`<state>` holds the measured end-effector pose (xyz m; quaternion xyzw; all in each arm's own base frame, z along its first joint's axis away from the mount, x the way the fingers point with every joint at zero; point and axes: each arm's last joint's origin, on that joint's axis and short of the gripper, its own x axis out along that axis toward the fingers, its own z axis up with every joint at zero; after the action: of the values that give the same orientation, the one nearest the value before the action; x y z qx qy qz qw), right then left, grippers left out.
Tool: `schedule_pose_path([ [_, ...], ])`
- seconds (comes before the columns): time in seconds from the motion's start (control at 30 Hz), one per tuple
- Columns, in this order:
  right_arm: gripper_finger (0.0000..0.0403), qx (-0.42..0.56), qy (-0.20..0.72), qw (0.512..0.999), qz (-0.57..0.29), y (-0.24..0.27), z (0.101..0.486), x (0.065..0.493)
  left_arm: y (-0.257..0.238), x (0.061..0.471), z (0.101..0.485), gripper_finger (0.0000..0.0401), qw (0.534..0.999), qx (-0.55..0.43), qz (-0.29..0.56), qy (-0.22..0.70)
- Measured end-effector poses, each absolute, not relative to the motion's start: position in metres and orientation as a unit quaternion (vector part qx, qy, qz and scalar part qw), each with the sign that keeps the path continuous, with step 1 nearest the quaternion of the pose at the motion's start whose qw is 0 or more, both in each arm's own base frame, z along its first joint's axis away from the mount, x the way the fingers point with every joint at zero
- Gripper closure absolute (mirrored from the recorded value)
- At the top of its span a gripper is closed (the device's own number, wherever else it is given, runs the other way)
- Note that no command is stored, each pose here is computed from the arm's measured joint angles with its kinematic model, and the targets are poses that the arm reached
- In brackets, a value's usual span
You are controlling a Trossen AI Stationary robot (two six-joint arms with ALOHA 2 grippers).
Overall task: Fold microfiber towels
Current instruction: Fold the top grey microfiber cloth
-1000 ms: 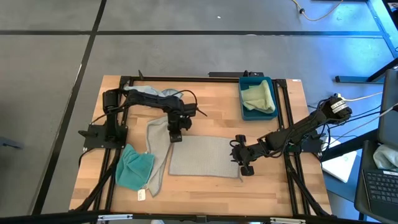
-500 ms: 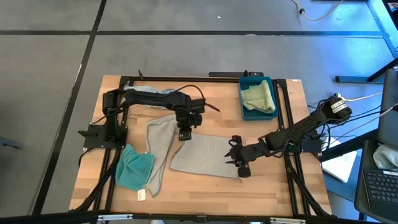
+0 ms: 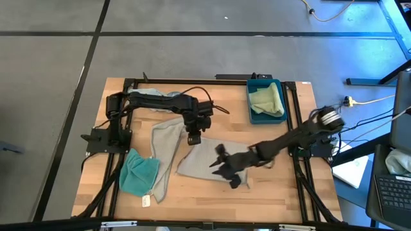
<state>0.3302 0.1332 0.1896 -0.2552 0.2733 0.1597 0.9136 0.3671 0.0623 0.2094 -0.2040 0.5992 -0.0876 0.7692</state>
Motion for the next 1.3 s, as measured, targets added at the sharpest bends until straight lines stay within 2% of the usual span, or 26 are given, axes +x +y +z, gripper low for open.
schedule_pose_path([
  [0.1, 0.0238, -0.288, 0.349, 0.874, 0.18, 0.142, 0.187, 0.351, 0.062, 0.376, 0.213, 0.0401, 0.793, -0.215, -0.118, 0.557],
  [0.2, 0.0217, -0.295, 0.382, 0.856, 0.186, 0.149, 0.193, 0.367, 0.059, 0.384, 0.216, 0.0401, 0.815, -0.212, -0.142, 0.52],
  [0.43, 0.0182, -0.34, 0.373, 0.849, 0.155, 0.154, 0.21, 0.381, 0.049, 0.394, 0.22, 0.0401, 0.843, -0.182, -0.156, 0.481],
  [0.6, 0.0178, -0.383, 0.377, 0.825, 0.174, 0.155, 0.205, 0.381, 0.048, 0.395, 0.22, 0.0401, 0.845, -0.179, -0.158, 0.478],
  [0.77, 0.0178, -0.392, 0.433, 0.787, 0.199, 0.155, 0.187, 0.374, 0.04, 0.394, 0.219, 0.0401, 0.838, -0.172, -0.173, 0.489],
  [0.9, 0.0178, -0.414, 0.436, 0.78, 0.174, 0.155, 0.187, 0.373, 0.038, 0.394, 0.219, 0.0401, 0.837, -0.17, -0.175, 0.489],
  [1.03, 0.0178, -0.41, 0.412, 0.792, 0.189, 0.156, 0.188, 0.377, 0.037, 0.395, 0.219, 0.04, 0.837, -0.177, -0.171, 0.49],
  [1.3, 0.0178, -0.453, 0.396, 0.771, 0.211, 0.149, 0.154, 0.372, 0.035, 0.395, 0.219, 0.0399, 0.836, -0.179, -0.171, 0.49],
])
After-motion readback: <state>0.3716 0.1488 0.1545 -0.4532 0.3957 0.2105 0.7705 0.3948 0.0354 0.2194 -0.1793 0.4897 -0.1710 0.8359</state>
